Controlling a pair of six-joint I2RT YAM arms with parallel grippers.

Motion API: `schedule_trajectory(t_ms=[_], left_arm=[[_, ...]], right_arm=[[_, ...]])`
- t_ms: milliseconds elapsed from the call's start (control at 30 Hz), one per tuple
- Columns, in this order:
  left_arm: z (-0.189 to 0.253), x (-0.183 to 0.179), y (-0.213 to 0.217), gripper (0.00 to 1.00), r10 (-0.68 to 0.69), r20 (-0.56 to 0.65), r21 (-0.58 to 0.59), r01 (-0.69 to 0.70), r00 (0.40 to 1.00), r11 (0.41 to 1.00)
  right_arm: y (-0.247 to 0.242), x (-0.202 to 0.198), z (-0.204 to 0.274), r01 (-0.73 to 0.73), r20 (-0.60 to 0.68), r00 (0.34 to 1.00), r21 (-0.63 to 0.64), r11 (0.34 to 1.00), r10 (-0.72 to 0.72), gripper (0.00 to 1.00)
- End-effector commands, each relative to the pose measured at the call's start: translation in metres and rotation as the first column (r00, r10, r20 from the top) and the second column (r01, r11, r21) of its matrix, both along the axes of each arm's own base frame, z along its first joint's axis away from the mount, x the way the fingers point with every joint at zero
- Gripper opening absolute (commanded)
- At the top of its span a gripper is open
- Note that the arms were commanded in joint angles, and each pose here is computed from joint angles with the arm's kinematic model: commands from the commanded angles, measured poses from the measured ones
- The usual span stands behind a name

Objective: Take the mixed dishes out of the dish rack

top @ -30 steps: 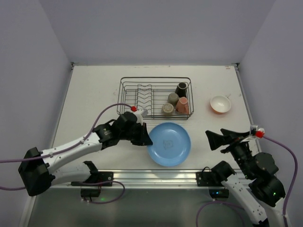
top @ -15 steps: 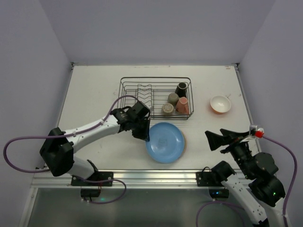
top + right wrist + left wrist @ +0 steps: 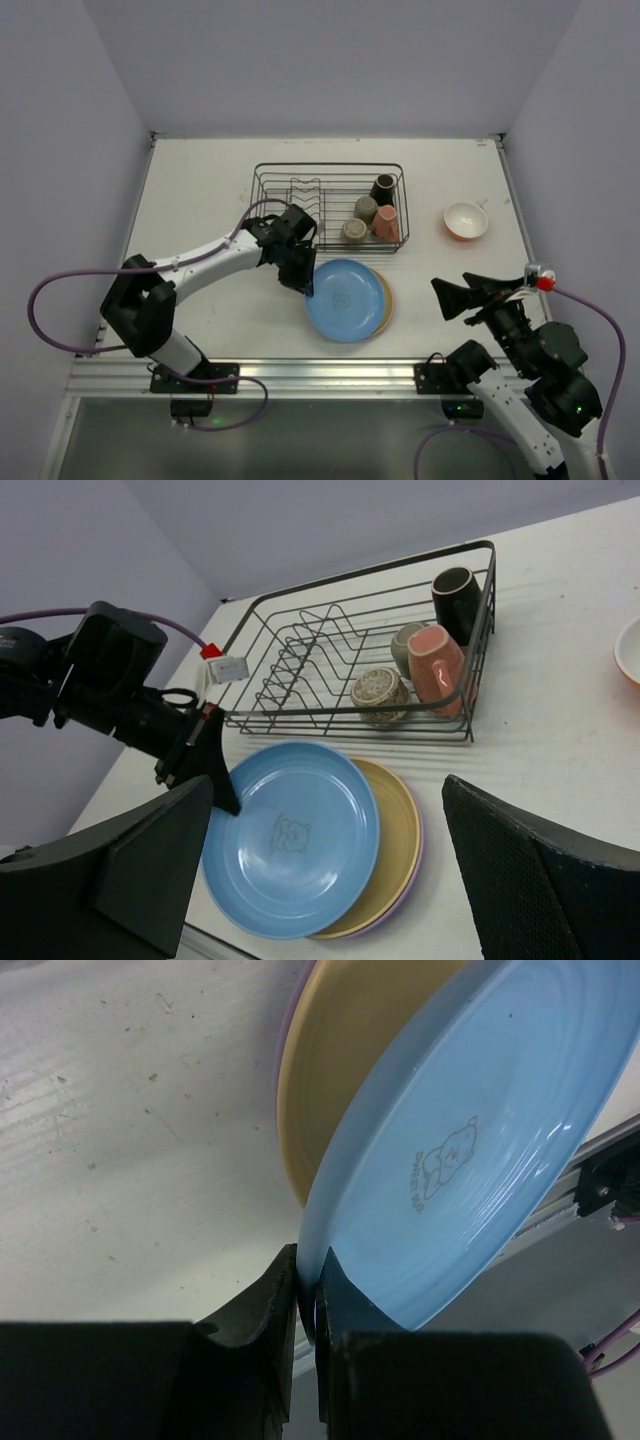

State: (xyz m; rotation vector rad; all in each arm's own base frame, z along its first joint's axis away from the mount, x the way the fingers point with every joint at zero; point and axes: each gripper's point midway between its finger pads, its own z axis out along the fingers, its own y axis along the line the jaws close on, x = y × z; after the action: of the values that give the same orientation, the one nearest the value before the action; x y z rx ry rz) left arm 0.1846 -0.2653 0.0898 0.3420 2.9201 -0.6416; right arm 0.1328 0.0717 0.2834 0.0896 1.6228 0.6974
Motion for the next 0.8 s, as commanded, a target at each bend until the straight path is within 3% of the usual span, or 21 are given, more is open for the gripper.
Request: schedule_trajectory(t_ms=[0,467,767], left_arm=[[0.009,-0.001,-0.012,0.0,-0.044,-0.016,-0.055,0.043,0.999,0.998],[-0.007,0.003,-0.024,0.02,-0.066,-0.049,-0.054,0.063,0.997,0.997],[0.005,0.01,-0.04,0.02,-0.062,-0.022,-0.136,0.058,0.998,0.989]], right_arm=[[-0.016,-0.026,0.026,-0.015,0.172,0.985,0.09,0.996,-0.001,0.99],[-0.015,-0.027,0.025,-0.022,0.176,0.984,0.088,0.996,0.006,0.99],[-0.015,-0.027,0.026,-0.024,0.178,0.984,0.088,0.996,0.008,0.99]])
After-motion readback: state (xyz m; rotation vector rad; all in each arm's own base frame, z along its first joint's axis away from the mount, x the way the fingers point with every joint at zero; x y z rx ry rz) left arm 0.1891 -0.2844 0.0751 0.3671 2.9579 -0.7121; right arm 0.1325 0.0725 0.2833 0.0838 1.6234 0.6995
